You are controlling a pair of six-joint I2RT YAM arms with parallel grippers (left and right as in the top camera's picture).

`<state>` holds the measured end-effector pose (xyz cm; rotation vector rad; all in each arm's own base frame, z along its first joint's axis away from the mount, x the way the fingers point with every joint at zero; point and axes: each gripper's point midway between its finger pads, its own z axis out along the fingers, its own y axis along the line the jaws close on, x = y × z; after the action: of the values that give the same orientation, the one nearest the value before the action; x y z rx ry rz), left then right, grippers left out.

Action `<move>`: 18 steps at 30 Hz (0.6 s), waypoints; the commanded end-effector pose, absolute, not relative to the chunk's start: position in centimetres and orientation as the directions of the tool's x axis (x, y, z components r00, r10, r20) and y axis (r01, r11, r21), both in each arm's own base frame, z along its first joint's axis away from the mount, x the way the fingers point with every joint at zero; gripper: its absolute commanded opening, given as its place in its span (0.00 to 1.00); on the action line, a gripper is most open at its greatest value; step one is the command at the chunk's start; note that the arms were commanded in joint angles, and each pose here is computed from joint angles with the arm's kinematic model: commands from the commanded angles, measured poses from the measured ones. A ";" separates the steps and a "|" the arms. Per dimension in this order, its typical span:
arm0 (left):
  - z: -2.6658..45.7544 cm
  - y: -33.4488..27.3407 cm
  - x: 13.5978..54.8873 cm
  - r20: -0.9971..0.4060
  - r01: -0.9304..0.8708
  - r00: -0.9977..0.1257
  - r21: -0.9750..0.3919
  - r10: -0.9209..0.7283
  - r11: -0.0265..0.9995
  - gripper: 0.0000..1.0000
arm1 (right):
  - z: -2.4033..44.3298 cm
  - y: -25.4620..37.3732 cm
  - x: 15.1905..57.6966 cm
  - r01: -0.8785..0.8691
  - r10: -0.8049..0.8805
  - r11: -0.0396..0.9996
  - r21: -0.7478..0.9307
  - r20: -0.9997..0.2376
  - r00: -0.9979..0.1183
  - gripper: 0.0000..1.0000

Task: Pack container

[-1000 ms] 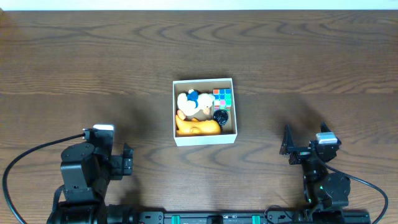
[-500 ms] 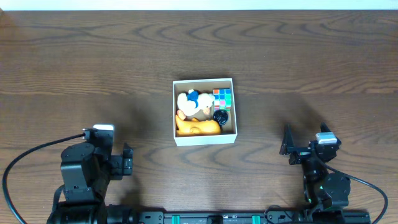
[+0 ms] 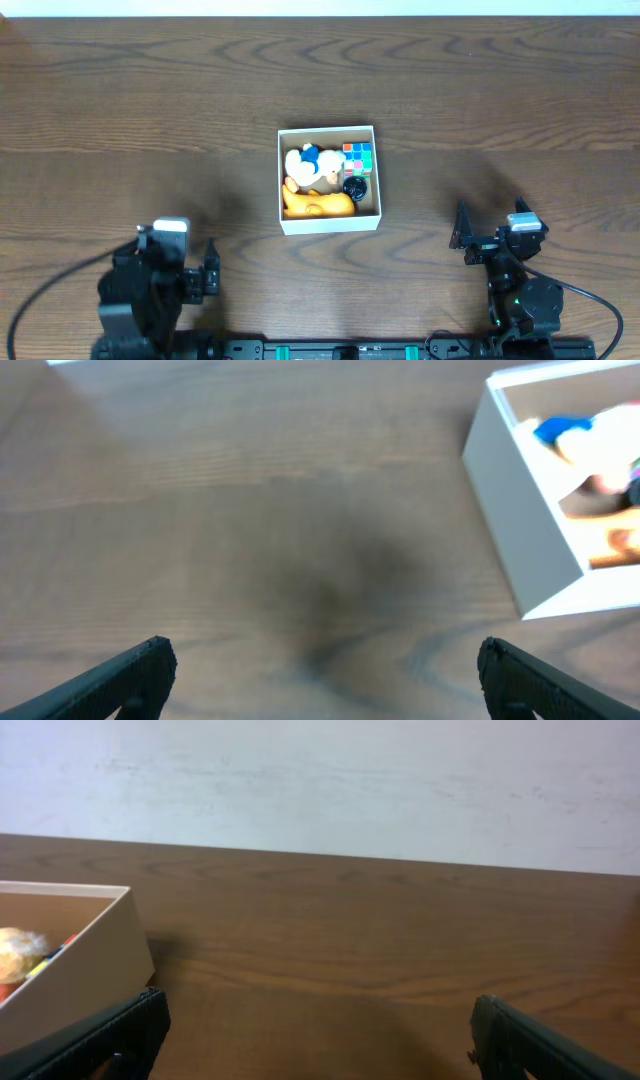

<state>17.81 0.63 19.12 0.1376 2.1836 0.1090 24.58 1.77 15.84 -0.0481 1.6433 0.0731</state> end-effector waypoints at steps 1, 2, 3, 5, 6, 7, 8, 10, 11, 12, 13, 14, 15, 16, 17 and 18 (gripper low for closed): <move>17.5 -0.6 17.6 -0.865 0.083 -0.493 0.058 0.091 0.995 0.98 | 15.7 2.1 24.5 -0.091 0.001 0.996 0.008 -0.997 -0.072 0.99; 17.2 -0.6 17.9 -0.881 0.076 -0.466 0.052 0.082 0.996 0.98 | 15.7 2.1 24.5 -0.091 0.001 0.996 0.008 -0.997 -0.072 0.99; 17.0 -0.6 18.2 -0.898 0.070 -0.434 0.048 0.074 0.996 0.98 | 15.7 2.1 24.5 -0.091 0.001 0.996 0.008 -0.997 -0.072 0.99; 16.9 -0.7 19.2 -0.930 0.069 -0.359 0.052 0.074 0.996 0.98 | 15.7 2.1 24.5 -0.091 0.001 0.996 0.008 -0.997 -0.072 0.99; 16.9 -0.6 20.0 -0.942 0.067 -0.327 0.058 0.077 0.996 0.98 | 15.7 2.1 24.5 -0.091 0.001 0.996 0.008 -0.997 -0.072 0.99; 16.9 -0.6 20.7 -0.950 0.066 -0.302 0.060 0.078 0.996 0.98 | 15.7 2.1 24.5 -0.092 0.001 0.996 0.008 -0.997 -0.072 0.99; 16.9 -0.7 21.4 -0.961 0.067 -0.265 0.065 0.081 0.996 0.98 | 15.7 2.1 24.5 -0.091 0.001 0.996 0.008 -0.997 -0.072 0.99; 16.9 -0.6 22.6 -0.976 0.060 -0.199 0.079 0.090 0.995 0.98 | 15.7 2.1 24.5 -0.091 0.001 0.996 0.008 -0.997 -0.072 0.99; 16.7 -0.6 23.1 -0.981 0.058 -0.171 0.081 0.090 0.995 0.98 | 15.7 2.1 24.5 -0.091 0.001 0.996 0.008 -0.997 -0.072 0.99; 16.5 -0.6 23.6 -0.986 0.055 -0.141 0.084 0.091 0.995 0.98 | 15.7 2.1 24.5 -0.091 0.001 0.996 0.008 -0.997 -0.072 0.99; 16.2 -0.5 24.0 -0.989 0.053 -0.119 0.086 0.092 0.995 0.98 | 15.7 2.1 24.5 -0.091 0.001 0.996 0.008 -0.997 -0.072 0.99; 15.7 -0.5 24.3 -0.991 0.052 -0.101 0.087 0.092 0.995 0.98 | 15.7 2.1 24.5 -0.092 0.001 0.996 0.008 -0.997 -0.072 0.99; 15.3 -0.5 24.5 -0.991 0.051 -0.093 0.087 0.092 0.995 0.98 | 15.7 2.1 24.5 -0.091 0.001 0.996 0.008 -0.997 -0.072 0.99; 14.8 -0.6 24.5 -0.991 0.053 -0.104 0.083 0.089 0.995 0.98 | 15.7 2.1 24.5 -0.091 0.001 0.996 0.008 -0.997 -0.072 0.99; 14.4 -0.6 24.5 -0.989 0.055 -0.121 0.082 0.089 0.995 0.98 | 15.7 2.1 24.5 -0.091 0.001 0.996 0.008 -0.997 -0.072 0.99; 14.0 -0.6 24.4 -0.987 0.056 -0.137 0.081 0.088 0.995 0.98 | 15.7 2.1 24.5 -0.091 0.001 0.996 0.008 -0.997 -0.072 0.99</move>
<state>24.47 -0.32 15.46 0.1117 1.6714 0.0531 24.57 1.83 15.82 -0.0508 1.6432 0.0753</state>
